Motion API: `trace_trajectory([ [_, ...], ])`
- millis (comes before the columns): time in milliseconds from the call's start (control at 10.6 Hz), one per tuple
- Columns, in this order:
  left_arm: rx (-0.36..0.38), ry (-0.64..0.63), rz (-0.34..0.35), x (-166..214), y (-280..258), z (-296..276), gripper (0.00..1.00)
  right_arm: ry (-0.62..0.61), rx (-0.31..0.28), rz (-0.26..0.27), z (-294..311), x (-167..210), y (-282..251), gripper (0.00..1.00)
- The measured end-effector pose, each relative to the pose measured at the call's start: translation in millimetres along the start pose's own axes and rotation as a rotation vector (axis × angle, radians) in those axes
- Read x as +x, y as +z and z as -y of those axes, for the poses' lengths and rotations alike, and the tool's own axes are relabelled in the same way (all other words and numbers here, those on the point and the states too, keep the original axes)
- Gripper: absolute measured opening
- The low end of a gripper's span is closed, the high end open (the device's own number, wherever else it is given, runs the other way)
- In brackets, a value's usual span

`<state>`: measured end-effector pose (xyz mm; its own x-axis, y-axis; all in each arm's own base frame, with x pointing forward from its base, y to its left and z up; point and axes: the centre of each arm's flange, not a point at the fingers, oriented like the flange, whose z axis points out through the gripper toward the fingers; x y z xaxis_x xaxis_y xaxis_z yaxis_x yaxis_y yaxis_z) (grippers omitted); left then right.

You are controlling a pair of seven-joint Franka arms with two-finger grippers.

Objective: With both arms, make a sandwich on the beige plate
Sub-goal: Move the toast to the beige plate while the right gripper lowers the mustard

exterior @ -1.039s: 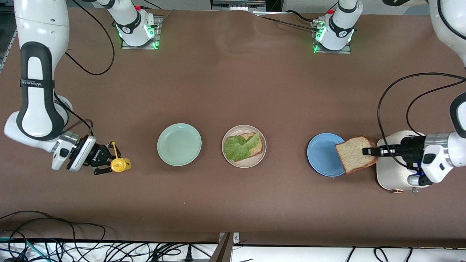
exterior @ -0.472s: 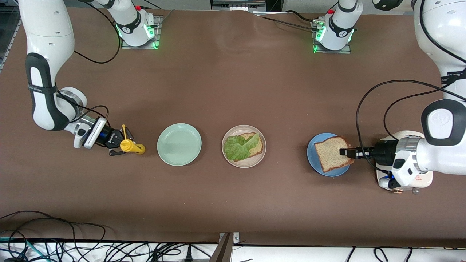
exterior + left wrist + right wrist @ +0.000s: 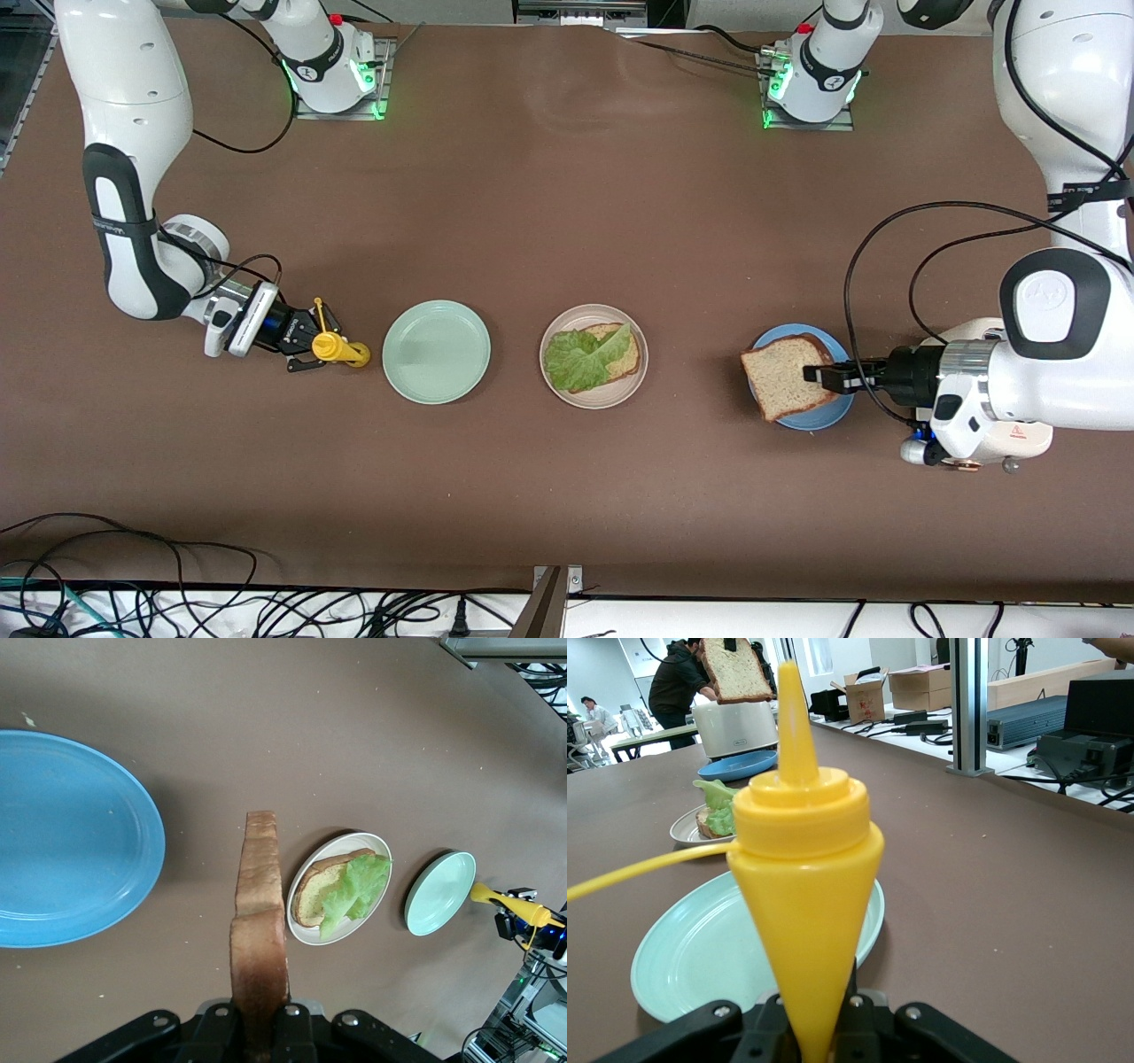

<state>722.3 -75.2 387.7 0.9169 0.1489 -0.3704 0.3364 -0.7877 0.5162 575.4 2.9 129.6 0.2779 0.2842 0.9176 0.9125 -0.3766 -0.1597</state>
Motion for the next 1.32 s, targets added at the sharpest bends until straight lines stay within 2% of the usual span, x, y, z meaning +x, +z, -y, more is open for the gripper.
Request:
trace_trajectory([
  [283, -0.052, -0.039, 0.028, 5.3, 17.9, -4.0, 0.09, 0.003, -0.004, -0.021, 5.0, -11.7, 15.3, 0.13],
  [567, -0.063, -0.049, 0.051, 5.7, 33.0, -9.8, 0.09, 0.002, -0.006, -0.025, 4.1, -14.4, 16.8, 0.13],
  [756, -0.119, -0.063, 0.063, 4.6, 47.0, -20.7, 0.09, 0.001, -0.021, -0.034, 2.2, -14.5, 18.3, 0.13],
  [1039, -0.198, -0.095, 0.015, 0.8, 92.6, -48.8, 0.09, -0.025, -0.040, -0.065, -0.5, -13.6, 34.3, 0.13],
  [1323, -0.284, -0.162, -0.012, -12.8, 132.3, -61.8, 0.09, -0.045, -0.043, -0.070, -1.7, -13.3, 35.9, 0.13],
])
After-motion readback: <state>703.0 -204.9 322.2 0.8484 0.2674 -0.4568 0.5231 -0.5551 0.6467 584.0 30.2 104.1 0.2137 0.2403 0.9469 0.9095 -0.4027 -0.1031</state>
